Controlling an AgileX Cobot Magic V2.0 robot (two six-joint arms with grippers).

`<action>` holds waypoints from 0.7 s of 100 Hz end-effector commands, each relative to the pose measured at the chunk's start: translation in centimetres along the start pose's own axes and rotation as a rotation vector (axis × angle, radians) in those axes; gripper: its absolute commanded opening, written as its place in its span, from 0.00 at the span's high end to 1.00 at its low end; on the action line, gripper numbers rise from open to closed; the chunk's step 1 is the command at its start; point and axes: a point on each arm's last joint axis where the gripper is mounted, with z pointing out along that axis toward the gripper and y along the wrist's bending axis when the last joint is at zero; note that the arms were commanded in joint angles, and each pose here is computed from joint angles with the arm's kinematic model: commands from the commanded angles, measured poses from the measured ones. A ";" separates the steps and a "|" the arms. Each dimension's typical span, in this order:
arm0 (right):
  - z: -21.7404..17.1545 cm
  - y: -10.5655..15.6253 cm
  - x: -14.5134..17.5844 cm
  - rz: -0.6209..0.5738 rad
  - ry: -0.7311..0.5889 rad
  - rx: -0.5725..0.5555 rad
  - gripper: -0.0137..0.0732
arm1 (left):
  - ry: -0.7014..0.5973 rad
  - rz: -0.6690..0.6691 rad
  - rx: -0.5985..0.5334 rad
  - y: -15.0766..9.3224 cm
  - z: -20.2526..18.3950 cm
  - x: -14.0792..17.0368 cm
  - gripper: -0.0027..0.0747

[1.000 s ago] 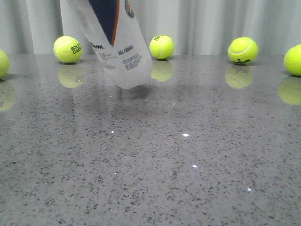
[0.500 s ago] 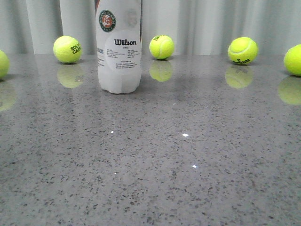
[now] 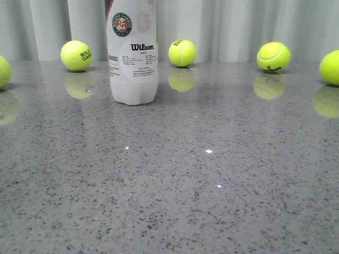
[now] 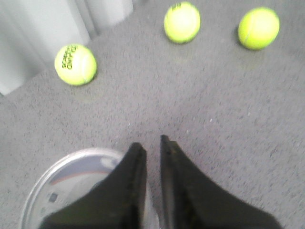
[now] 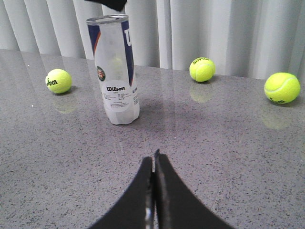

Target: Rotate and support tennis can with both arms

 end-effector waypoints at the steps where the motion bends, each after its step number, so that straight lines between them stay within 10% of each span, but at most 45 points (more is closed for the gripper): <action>1: -0.2 0.1 -1.5 -0.014 -0.103 0.001 0.91 | -0.205 -0.036 0.003 -0.6 -4.5 -1.2 0.99; 45: -0.2 0.1 -1.5 -0.014 -0.103 0.001 0.91 | -0.408 -0.027 -0.048 -2.0 -10.1 11.6 0.99; 70: -0.2 0.1 -1.5 -0.014 -0.103 0.001 0.91 | -0.311 0.021 -0.081 -2.6 -11.8 21.0 0.99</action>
